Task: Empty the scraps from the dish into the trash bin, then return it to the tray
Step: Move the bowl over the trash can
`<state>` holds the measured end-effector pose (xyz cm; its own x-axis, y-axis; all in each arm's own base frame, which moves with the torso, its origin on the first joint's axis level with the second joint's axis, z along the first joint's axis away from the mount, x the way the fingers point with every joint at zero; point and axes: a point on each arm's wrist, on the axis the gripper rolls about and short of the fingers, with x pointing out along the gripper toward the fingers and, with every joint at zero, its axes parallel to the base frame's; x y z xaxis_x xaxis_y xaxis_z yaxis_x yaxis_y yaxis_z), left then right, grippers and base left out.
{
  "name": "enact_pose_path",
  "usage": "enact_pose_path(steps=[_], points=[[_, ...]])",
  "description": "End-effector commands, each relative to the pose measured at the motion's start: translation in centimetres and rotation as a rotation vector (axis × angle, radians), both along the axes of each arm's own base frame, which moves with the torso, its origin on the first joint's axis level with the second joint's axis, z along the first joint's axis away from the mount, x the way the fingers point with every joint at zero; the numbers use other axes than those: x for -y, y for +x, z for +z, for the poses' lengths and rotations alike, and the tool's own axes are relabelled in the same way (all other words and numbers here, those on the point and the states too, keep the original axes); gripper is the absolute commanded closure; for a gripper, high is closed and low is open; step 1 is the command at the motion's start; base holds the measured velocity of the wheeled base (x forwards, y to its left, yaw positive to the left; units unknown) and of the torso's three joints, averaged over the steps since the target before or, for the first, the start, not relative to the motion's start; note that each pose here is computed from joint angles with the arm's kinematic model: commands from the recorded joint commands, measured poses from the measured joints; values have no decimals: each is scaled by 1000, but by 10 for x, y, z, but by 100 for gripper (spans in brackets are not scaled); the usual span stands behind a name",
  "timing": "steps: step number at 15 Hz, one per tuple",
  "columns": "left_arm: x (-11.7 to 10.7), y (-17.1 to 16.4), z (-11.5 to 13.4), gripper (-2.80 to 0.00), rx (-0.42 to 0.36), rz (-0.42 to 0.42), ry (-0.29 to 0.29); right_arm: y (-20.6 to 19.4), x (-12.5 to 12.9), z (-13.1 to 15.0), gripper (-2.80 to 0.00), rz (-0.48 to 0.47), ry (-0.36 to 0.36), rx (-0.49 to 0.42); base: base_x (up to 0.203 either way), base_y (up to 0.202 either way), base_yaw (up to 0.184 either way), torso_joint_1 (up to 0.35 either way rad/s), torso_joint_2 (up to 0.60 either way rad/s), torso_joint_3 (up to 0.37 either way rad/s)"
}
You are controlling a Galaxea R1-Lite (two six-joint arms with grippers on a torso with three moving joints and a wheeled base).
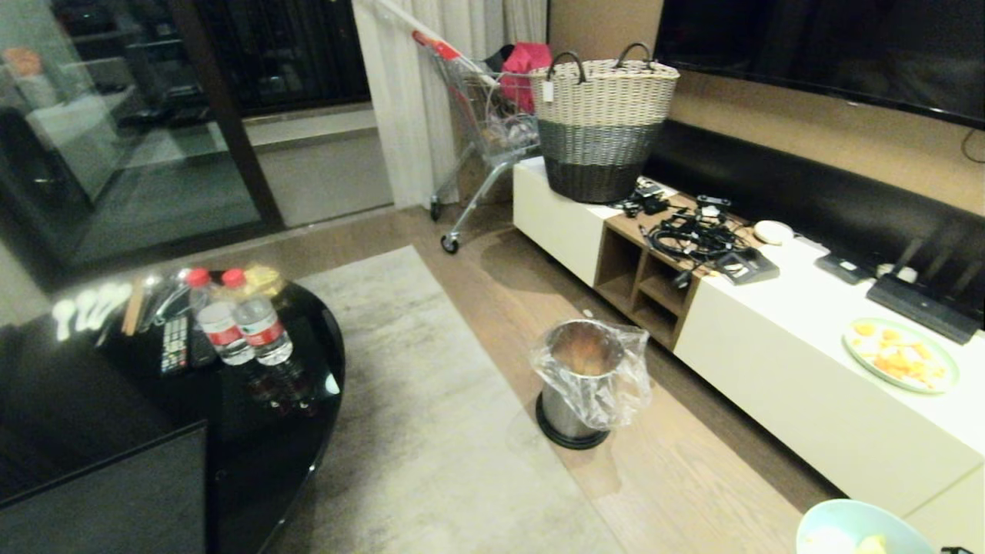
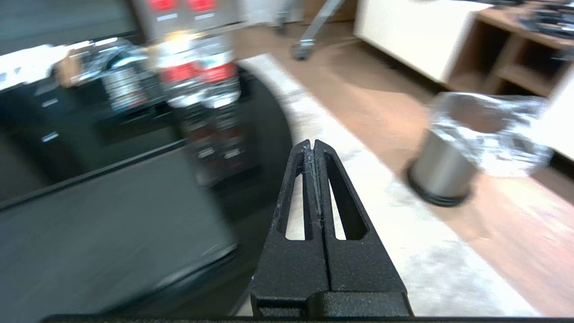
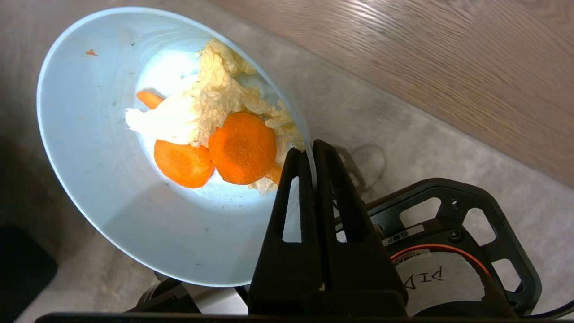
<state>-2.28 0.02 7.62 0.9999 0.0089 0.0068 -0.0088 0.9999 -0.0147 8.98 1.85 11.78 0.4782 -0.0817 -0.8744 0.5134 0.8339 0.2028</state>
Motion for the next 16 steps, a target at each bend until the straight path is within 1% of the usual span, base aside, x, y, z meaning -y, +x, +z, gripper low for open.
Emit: enact_pose_path(steps=[1, 5, 16], points=[[0, 0, 0, 0, 1, 0, -1, 0, 0, 0, 0, -4, 2, 4, -2, 6, -168, 3, 4, 2], [0, 0, 0, 0, 1, 0, -1, 0, 0, 0, 0, -4, 2, 4, 2, 6, -139, 2, 3, 2], [0, 0, 0, 0, 1, 0, -1, -1, 0, -1, 0, 1, -3, -1, 0, 0, 0, 0, 0, 0]])
